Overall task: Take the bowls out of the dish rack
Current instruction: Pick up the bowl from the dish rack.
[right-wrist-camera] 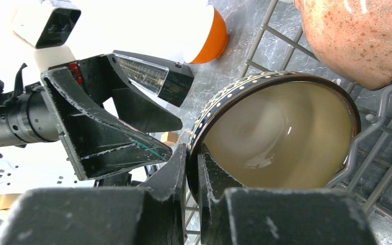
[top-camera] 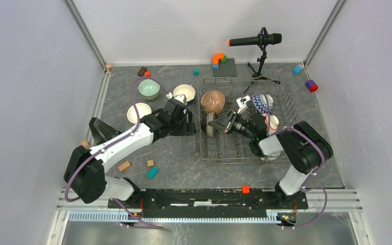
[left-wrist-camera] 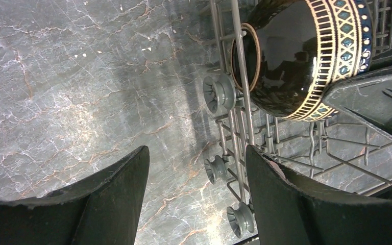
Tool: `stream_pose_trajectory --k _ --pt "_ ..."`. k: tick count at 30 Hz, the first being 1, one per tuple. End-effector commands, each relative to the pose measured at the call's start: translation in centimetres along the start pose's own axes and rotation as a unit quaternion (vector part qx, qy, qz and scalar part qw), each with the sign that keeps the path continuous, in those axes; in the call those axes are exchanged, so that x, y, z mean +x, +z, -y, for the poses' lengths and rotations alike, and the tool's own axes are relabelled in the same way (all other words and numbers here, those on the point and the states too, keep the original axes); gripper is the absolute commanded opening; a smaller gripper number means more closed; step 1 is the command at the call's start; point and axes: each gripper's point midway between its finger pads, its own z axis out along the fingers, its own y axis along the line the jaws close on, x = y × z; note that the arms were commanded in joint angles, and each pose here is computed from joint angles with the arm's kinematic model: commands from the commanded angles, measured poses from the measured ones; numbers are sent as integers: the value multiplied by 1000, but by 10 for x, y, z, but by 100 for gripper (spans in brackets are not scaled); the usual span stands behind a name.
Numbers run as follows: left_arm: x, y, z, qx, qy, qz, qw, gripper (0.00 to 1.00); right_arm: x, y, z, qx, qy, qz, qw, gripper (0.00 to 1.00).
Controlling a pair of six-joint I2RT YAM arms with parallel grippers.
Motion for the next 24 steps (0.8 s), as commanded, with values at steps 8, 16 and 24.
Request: stream_pose_trajectory --k 8,16,24 --pt "-15 -3 6 -1 -2 24 1000 75 -28 -17 -61 -135 -15 45 990 0" --pt "-16 -4 5 -2 -2 28 1000 75 -31 -28 -72 -159 -1 49 986 0" --pt "-22 -12 8 0 -1 44 999 75 -31 -39 -90 -185 -11 47 982 0"
